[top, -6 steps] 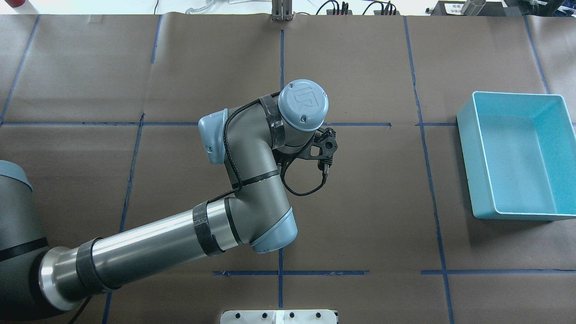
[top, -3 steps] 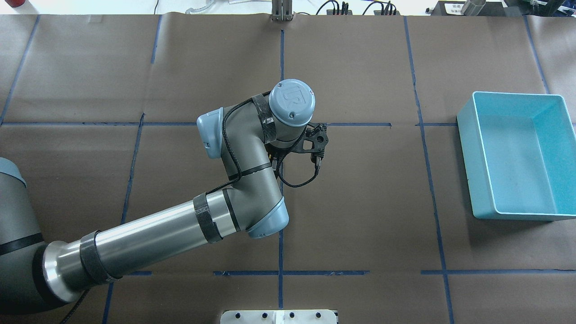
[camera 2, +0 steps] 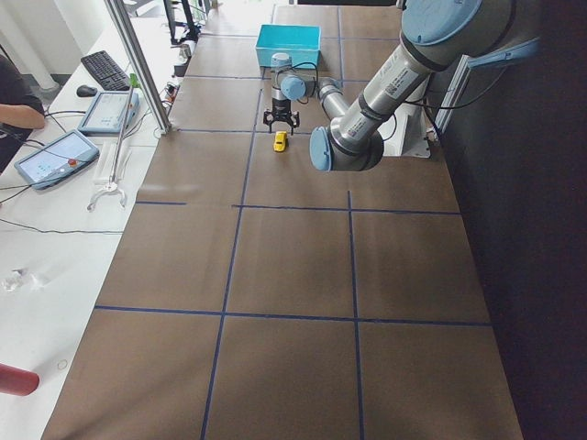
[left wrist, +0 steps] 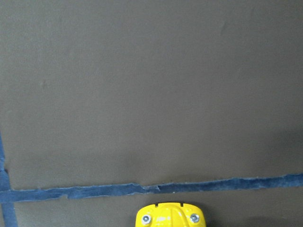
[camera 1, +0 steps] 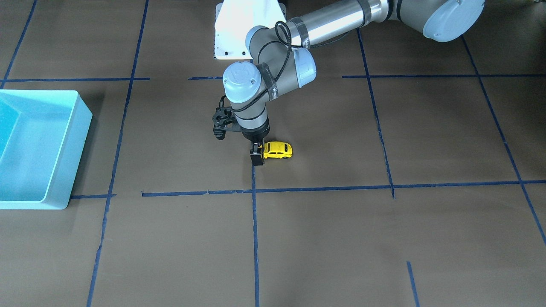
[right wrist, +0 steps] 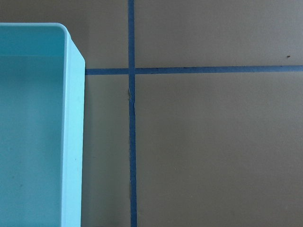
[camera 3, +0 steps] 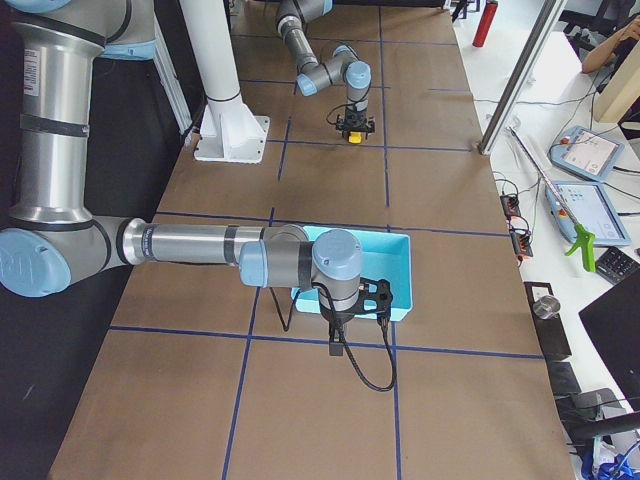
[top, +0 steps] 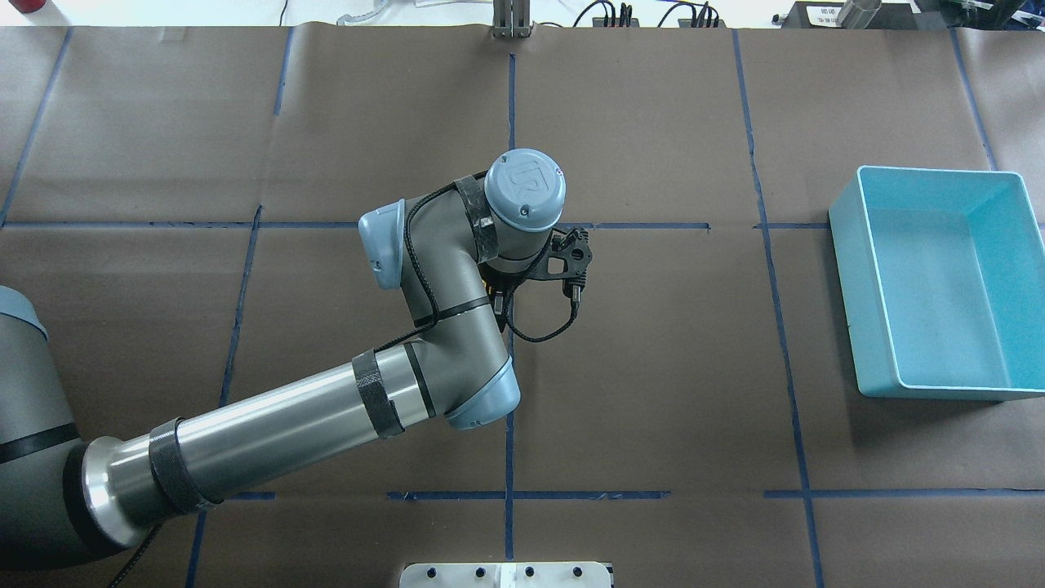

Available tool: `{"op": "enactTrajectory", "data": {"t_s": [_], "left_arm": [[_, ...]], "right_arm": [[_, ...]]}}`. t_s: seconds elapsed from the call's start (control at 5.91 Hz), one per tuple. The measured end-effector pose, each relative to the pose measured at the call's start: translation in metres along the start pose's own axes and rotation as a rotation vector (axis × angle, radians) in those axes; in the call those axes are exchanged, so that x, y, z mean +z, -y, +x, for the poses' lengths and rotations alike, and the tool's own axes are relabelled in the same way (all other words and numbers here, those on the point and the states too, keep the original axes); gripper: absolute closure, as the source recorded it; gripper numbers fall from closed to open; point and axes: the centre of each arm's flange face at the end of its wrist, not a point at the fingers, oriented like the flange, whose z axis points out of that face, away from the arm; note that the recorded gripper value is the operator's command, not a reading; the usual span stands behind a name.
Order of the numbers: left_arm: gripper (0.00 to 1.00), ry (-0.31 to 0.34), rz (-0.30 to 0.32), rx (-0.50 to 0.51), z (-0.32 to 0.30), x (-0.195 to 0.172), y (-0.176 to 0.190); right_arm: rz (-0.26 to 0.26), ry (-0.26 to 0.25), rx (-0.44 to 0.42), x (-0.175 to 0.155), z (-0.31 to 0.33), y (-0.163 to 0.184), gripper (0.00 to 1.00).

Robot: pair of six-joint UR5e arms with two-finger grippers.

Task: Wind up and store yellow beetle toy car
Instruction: 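Lower the left gripper onto the car and grip it against the table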

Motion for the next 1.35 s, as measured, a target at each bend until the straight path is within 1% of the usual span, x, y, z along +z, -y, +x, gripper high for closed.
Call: {"op": "enactTrajectory", "data": {"t_s": [0.17,0.34,0.51,0.68,0.85,1.02,1.35], "left_arm": [[0.78,-0.005,-0.002,0.0,0.001,0.003,-0.001],[0.88,-0.006,-0.001,0.003,0.001,0.004,-0.001],[0.92,-0.006,0.004,0.004,0.0,0.002,-0.001],[0.96,-0.011,0.023,0.0,-0.003,-0.006,-0.001],[0.99,-0.02,0.067,-0.006,-0.011,-0.019,-0.003],[1.0,-0.019,0.127,-0.01,-0.02,-0.034,-0.004],[1.0,-0.017,0.238,-0.086,-0.022,-0.049,0.002]], "right_arm": [[0.0,0.0,0.0,0.0,0.0,0.0,0.0],[0.0,0.0,0.0,0.0,0.0,0.0,0.0],[0.0,0.0,0.0,0.0,0.0,0.0,0.0],[0.0,0.0,0.0,0.0,0.0,0.0,0.0],[0.0,0.0,0.0,0.0,0.0,0.0,0.0],[0.0,0.0,0.0,0.0,0.0,0.0,0.0],[0.0,0.0,0.0,0.0,0.0,0.0,0.0]]}}
